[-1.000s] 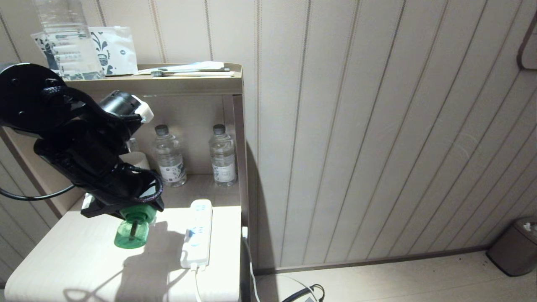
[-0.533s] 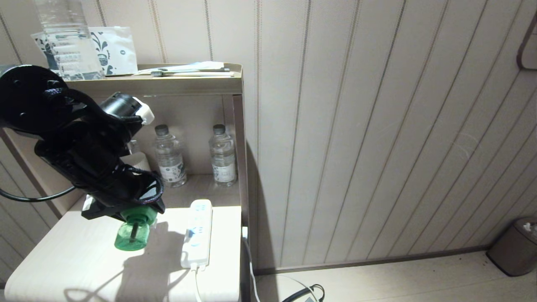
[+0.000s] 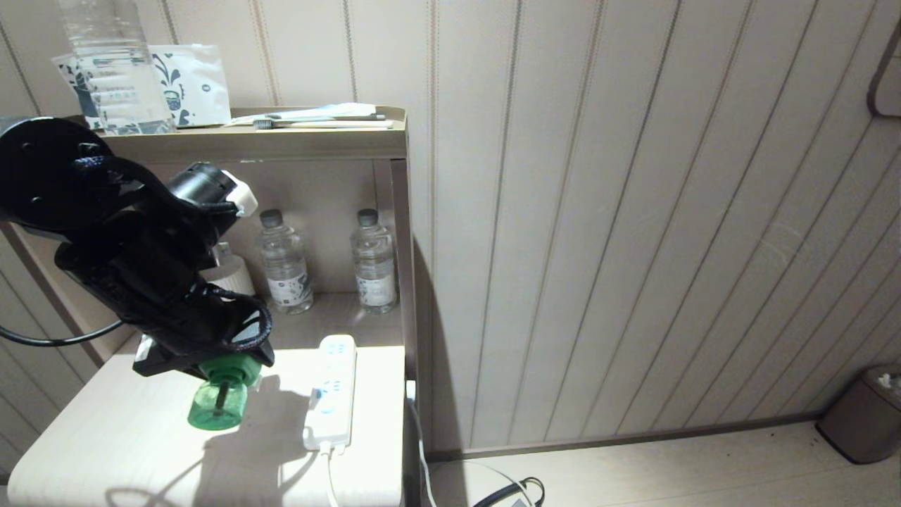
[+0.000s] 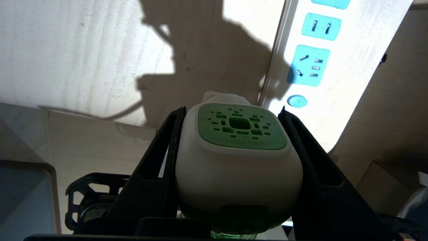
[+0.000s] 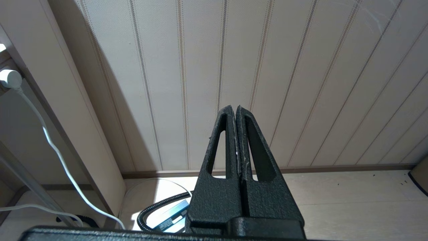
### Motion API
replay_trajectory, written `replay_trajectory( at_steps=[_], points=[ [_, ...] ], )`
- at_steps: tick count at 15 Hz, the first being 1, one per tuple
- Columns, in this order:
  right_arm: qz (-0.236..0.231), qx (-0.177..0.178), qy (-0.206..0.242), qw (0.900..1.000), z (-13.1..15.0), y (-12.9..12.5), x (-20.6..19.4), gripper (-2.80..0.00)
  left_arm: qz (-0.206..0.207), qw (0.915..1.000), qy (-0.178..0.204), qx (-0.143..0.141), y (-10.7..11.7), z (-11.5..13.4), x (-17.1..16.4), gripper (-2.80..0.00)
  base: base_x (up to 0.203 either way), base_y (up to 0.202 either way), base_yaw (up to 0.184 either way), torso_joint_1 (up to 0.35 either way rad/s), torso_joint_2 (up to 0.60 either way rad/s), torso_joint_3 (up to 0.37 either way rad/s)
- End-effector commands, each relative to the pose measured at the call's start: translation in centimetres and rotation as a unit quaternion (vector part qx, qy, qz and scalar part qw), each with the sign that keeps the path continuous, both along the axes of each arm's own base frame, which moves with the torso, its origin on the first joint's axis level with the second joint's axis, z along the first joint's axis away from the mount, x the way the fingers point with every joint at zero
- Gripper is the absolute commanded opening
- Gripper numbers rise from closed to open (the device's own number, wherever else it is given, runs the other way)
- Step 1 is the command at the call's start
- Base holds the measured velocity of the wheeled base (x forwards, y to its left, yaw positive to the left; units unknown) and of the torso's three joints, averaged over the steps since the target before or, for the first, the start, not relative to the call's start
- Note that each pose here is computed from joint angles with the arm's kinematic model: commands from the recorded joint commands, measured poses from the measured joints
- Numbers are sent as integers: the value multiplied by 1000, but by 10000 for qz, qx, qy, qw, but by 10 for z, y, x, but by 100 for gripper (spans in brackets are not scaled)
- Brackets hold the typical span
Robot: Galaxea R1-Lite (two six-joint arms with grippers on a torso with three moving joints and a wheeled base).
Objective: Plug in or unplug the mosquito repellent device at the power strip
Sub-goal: Place the mosquito repellent liquid on the table
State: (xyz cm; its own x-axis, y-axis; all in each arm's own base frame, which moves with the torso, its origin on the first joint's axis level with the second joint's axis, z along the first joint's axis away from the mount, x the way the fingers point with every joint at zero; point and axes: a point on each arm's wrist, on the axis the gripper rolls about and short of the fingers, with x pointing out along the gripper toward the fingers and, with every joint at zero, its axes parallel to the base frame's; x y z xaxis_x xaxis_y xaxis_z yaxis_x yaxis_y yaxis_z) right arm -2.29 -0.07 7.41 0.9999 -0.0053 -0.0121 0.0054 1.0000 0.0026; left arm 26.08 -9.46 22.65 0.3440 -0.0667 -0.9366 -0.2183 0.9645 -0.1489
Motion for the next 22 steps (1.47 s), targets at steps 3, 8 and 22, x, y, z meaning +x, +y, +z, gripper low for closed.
replay_trajectory(
  at_steps=[3,8,22],
  points=[
    [4,1,8,10000,0,0,0,-280,10,9999,-167,-5,4,-5,-10,-280,0,0,0,0,0,0],
    [4,1,8,10000,0,0,0,-280,83,9962,-863,99,11,-4,-25,-280,0,0,0,0,0,0],
    [4,1,8,10000,0,0,0,-280,-134,8470,-5205,1074,47,-76,-46,-280,0,0,0,0,0,0]
  ],
)
